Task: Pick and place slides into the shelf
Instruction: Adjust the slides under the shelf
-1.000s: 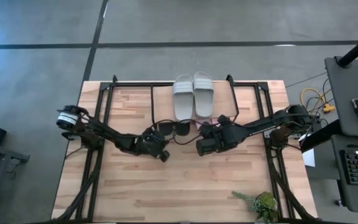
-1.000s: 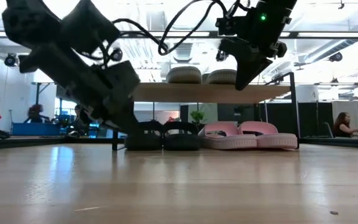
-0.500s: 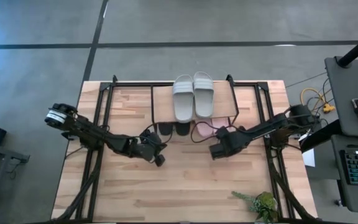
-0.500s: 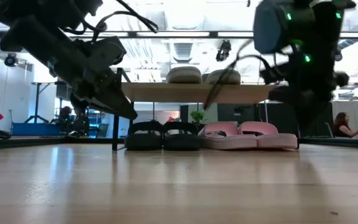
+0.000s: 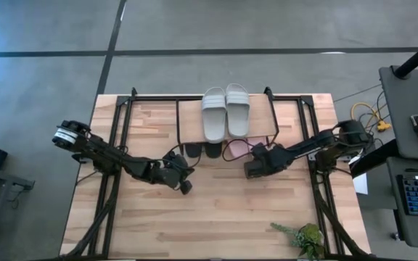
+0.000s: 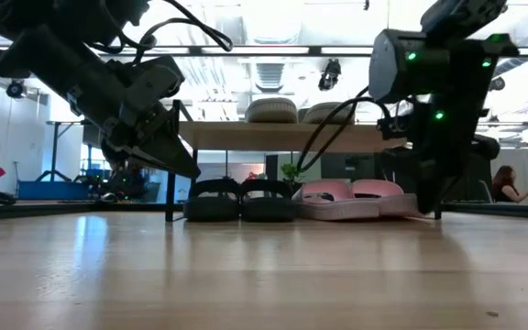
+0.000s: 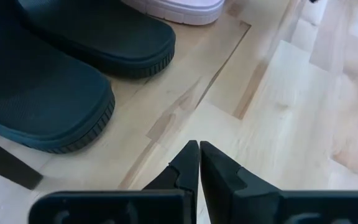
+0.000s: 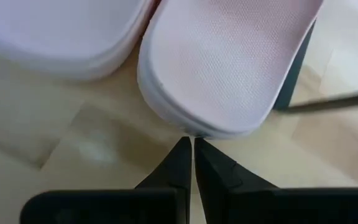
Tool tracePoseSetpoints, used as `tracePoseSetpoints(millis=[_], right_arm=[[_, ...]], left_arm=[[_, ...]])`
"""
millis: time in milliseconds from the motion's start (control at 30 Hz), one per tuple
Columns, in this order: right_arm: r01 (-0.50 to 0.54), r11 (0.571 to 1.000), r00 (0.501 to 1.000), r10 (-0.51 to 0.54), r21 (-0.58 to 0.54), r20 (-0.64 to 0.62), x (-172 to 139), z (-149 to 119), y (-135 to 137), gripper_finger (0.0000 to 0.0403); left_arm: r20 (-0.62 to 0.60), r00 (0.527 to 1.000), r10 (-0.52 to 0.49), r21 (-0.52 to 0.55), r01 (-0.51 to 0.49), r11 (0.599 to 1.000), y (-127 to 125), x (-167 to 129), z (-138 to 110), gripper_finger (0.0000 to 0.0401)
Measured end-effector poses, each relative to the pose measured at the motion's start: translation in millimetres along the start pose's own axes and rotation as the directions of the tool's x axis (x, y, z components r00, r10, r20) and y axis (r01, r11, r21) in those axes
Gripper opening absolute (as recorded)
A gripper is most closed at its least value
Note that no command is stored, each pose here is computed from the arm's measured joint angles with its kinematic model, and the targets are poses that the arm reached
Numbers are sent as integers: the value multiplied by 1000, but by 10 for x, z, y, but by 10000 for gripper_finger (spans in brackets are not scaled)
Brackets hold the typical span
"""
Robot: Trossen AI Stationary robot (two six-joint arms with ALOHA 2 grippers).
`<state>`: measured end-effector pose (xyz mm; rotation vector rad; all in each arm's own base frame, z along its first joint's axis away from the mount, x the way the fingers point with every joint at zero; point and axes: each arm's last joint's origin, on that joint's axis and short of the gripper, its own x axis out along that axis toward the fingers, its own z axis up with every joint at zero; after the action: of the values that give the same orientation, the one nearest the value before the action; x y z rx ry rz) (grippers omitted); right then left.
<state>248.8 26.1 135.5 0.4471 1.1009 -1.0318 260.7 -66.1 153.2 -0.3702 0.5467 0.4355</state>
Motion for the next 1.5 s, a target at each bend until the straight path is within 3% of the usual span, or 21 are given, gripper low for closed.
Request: tracePoseSetpoints(millis=[267, 400, 600, 700, 900, 1267, 1500], right_arm=[[-42, 999, 999, 42, -26, -11, 48, 155, 1, 13], [-134, 990, 990, 132, -36, -51, -54, 142, 115, 13], [-334, 941, 940, 337, -60, 49, -135, 188, 343, 13], [-280, 959, 955, 283, -47, 88, -58, 222, 326, 13], [-231, 968, 970, 236, -94, 50, 147, 275, 324, 13], [-310, 944, 940, 323, -113, 112, 165, 413, 391, 13], [-335, 935, 938, 343, -114, 54, -72, 200, 384, 13]], left_arm=[[0, 1000, 0, -1, 0, 1000, 0, 1, 0, 0], [1, 1000, 0, -6, 0, 1000, -1, 1, 0, 0], [2, 1000, 0, -6, 0, 1000, -1, 1, 1, 0], [2, 1000, 0, -6, 0, 1000, -1, 1, 1, 0], [5, 1000, -3, -9, 3, 1000, -4, 1, 4, 0], [7, 1000, -4, -10, 4, 1000, -9, 0, 12, 0], [27, 999, -21, -25, 22, 999, -64, -6, 82, 0]])
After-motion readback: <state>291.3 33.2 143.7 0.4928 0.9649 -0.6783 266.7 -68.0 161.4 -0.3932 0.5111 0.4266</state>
